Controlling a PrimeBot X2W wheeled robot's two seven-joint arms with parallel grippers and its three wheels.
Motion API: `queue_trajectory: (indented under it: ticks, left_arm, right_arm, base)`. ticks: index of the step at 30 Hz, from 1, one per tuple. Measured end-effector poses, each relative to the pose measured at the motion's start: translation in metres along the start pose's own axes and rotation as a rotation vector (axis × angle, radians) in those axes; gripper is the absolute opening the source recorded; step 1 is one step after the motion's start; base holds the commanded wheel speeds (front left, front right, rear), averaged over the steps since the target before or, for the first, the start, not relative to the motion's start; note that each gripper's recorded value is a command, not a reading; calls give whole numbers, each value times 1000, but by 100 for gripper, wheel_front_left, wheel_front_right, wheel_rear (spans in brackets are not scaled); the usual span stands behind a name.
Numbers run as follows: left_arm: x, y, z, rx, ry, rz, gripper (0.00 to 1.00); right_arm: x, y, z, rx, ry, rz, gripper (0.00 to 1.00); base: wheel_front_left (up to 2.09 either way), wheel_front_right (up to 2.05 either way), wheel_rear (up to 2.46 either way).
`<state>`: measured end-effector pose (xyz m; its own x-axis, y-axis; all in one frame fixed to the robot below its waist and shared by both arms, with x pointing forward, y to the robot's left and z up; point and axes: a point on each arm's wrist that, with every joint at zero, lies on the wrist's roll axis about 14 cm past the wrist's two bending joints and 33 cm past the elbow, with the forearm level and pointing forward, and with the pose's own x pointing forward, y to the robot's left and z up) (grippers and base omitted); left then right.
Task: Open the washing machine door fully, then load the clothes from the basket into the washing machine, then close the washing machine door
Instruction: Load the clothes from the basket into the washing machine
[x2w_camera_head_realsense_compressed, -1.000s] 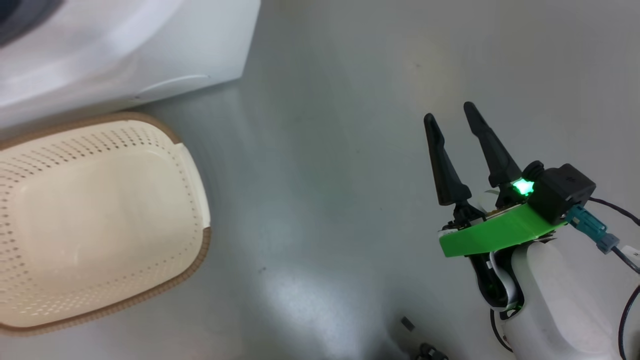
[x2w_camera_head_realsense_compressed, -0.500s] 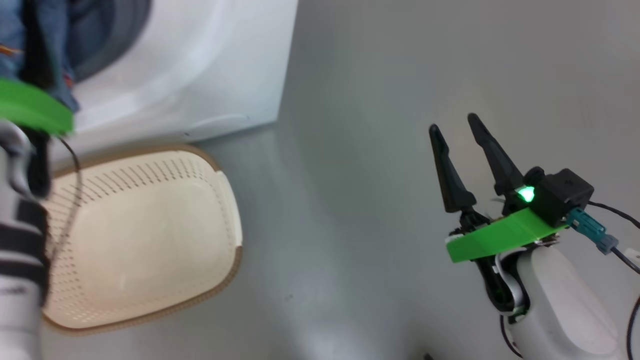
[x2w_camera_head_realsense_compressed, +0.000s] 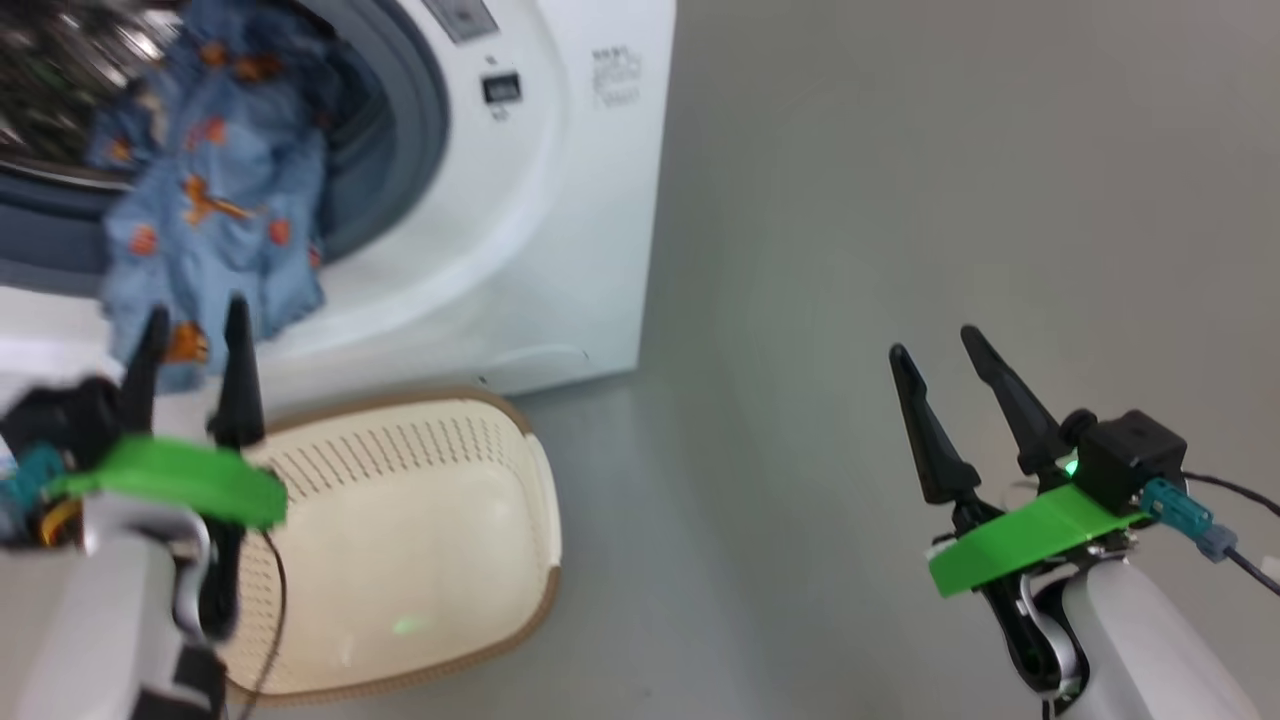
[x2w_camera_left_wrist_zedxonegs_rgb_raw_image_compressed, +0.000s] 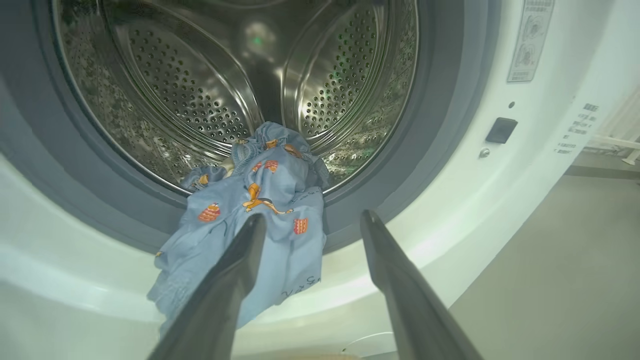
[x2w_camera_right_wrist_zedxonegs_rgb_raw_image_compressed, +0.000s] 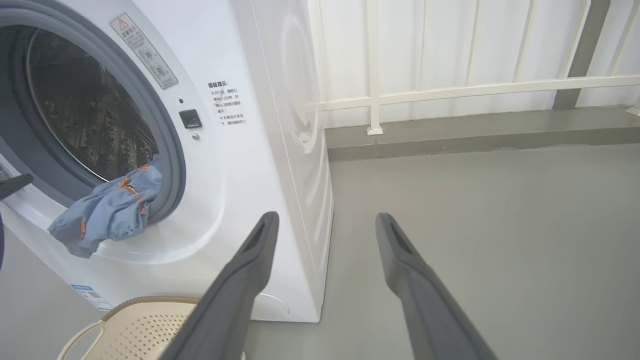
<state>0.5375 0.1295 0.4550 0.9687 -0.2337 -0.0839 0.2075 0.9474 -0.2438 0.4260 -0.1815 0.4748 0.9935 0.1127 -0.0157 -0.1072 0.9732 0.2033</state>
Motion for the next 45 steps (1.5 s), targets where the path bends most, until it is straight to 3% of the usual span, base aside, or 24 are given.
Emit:
queue_trajectory:
  ticks: [18, 45]
  left_arm:
    - [-120, 13, 18, -14, -93, 103, 100]
    - [-126, 7, 22, -28, -126, 114, 100]
  right_arm:
    - [-23, 32, 30, 18, -76, 94, 100]
    - [-21, 37, 25, 15, -60, 109, 100]
  base:
    - [0, 0, 0]
    - [0, 0, 0]
